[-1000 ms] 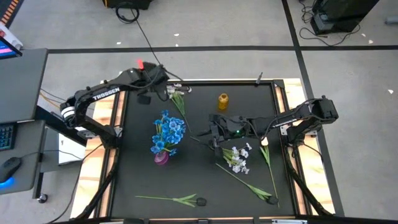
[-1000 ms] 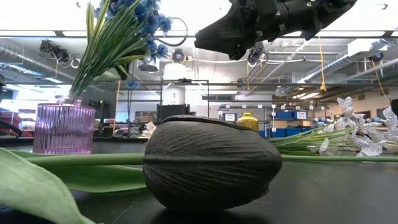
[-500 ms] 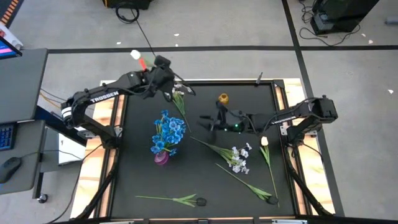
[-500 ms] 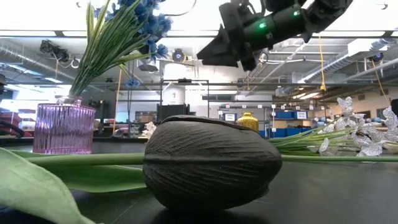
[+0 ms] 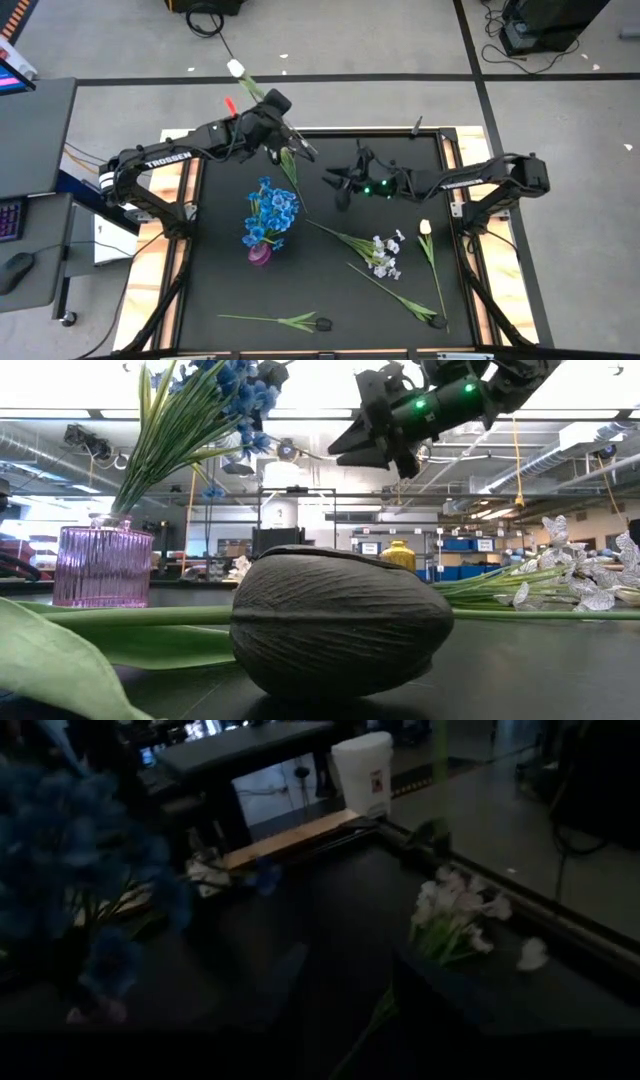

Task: Sort flowers into vase by color
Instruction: Put the left white tulip into the yellow vase

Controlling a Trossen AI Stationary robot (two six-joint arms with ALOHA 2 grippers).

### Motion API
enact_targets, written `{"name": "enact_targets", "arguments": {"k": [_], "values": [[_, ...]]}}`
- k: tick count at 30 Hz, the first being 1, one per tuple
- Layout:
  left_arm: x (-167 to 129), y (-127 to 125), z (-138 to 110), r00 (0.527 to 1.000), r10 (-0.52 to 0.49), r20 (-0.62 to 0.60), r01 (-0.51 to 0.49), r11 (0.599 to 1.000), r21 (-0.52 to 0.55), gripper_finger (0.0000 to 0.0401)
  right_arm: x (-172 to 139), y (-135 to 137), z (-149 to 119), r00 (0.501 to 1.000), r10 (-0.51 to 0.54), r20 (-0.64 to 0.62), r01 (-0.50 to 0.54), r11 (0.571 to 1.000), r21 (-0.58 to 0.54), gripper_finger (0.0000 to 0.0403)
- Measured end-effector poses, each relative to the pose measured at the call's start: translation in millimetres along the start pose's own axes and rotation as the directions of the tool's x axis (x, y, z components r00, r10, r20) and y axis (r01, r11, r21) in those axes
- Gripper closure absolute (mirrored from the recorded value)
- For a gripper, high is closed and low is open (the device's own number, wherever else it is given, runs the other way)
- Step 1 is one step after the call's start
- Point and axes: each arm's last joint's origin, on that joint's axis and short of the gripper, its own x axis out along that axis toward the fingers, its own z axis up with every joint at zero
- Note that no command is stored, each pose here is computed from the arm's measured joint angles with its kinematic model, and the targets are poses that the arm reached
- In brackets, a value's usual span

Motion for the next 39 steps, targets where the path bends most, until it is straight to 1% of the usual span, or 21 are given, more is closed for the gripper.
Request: {"name": "enact_targets", "arguments": {"k": [2,6,10,14,18,21,25,28,30,34,37,39], "values": [[-3,3,2,1.0,0.022,0.005,-0.022,1.0,0.021,0.0395,-6,-5,8,1.0,-0.015,0.013,0.015,1.0,0.006,0.025],[-11,10,7,0.996,0.088,0.031,-0.088,0.996,0.014,0.0395,-22,-12,28,0.996,-0.025,0.08,0.025,1.0,0.007,0.025],[-22,18,15,0.98,0.164,0.115,-0.166,0.986,0.009,0.0395,-34,-18,45,0.986,-0.031,0.162,0.032,0.999,-0.004,0.025],[-34,19,24,0.963,0.198,0.184,-0.21,0.977,0.045,0.0395,-44,-24,56,0.978,-0.033,0.208,0.032,0.999,0.01,0.025],[-51,21,35,0.932,0.243,0.27,-0.272,0.96,0.072,0.0395,-50,-28,64,0.973,0.022,0.231,-0.034,0.998,0.048,0.025],[-66,23,44,0.882,0.291,0.371,-0.339,0.939,0.068,0.0395,-51,-30,69,0.963,0.099,0.252,-0.121,0.99,0.071,0.025],[-83,23,53,0.805,0.332,0.492,-0.404,0.914,0.045,0.0395,-53,-31,75,0.933,0.21,0.291,-0.246,0.965,0.092,0.025],[-92,23,59,0.768,0.345,0.539,-0.432,0.901,0.04,0.0395,-54,-32,78,0.917,0.253,0.308,-0.298,0.948,0.108,0.025],[-95,23,62,0.755,0.35,0.555,-0.442,0.896,0.036,0.0395,-55,-32,80,0.907,0.277,0.318,-0.33,0.935,0.129,0.025],[-99,22,65,0.734,0.352,0.581,-0.455,0.89,0.035,0.0395,-54,-30,82,0.877,0.343,0.338,-0.415,0.894,0.168,0.025],[-101,23,66,0.71,0.364,0.603,-0.467,0.884,0.018,0.0395,-51,-29,81,0.866,0.37,0.336,-0.449,0.872,0.195,0.025],[-101,24,66,0.706,0.373,0.602,-0.472,0.882,0.007,0.0395,-49,-28,79,0.864,0.381,0.328,-0.459,0.864,0.206,0.025]]}}
